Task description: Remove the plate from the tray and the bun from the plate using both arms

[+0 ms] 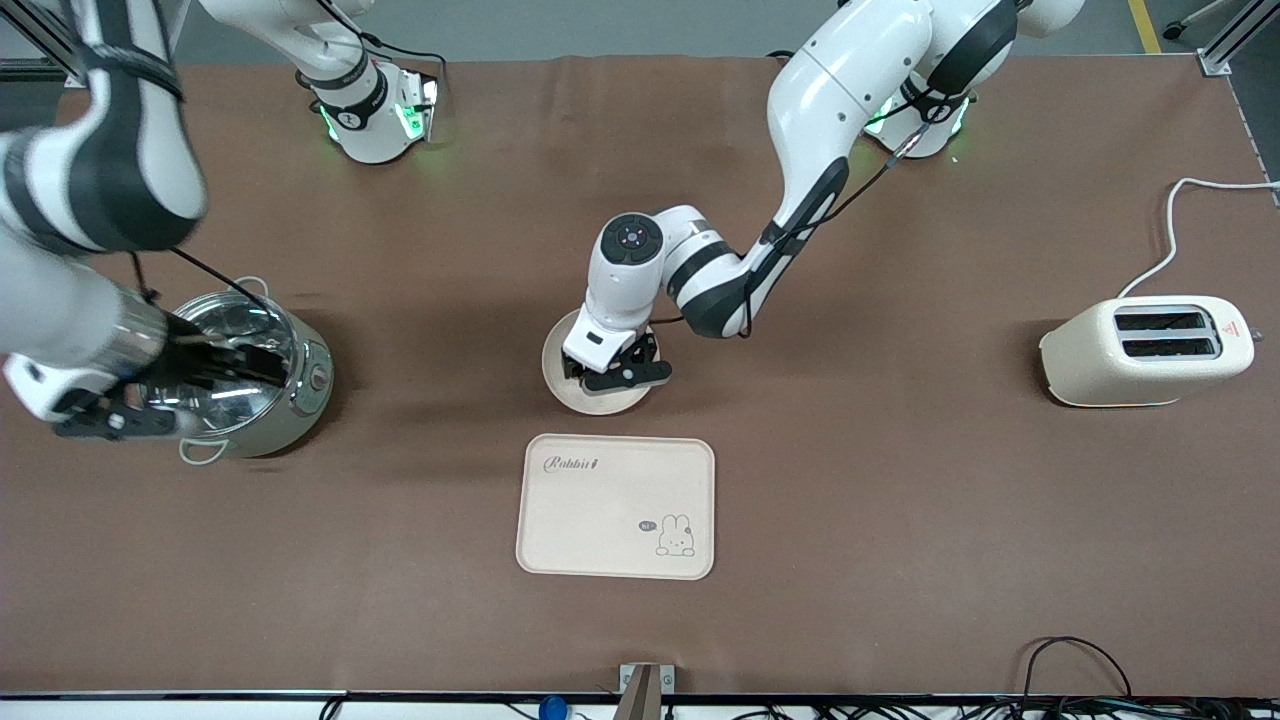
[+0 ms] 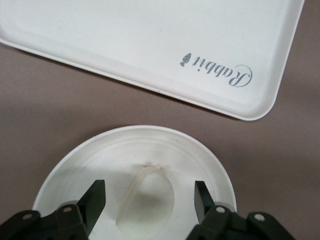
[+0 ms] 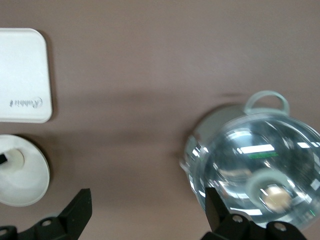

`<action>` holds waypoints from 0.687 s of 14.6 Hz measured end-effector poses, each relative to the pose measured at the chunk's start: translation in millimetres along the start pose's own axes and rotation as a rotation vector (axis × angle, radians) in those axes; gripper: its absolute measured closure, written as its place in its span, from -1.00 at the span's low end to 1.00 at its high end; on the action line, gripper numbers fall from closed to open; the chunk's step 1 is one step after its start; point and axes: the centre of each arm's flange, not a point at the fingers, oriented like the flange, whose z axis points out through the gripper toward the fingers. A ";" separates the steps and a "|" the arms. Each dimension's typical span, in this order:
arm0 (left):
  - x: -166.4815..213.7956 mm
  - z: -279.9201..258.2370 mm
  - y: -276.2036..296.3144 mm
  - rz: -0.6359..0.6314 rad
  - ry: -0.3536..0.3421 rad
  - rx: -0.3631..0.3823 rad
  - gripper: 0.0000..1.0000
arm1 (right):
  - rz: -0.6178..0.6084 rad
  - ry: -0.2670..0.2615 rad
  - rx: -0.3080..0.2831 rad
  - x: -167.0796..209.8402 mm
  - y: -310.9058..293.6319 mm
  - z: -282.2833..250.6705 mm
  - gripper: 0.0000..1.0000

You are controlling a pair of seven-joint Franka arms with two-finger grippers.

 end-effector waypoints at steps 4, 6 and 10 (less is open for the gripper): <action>-9.6 11.6 -0.1 -0.013 -0.011 0.007 -0.44 | 0.074 -0.023 -0.055 -48.1 56.0 -59.3 -1.00; -19.0 21.1 -0.4 -0.018 -0.022 0.018 -0.39 | 0.097 -0.019 -0.061 -70.2 68.8 -83.9 -1.00; -22.6 31.7 -3.9 -0.027 -0.030 0.030 0.00 | 0.115 0.011 -0.059 -94.2 78.4 -112.1 -1.00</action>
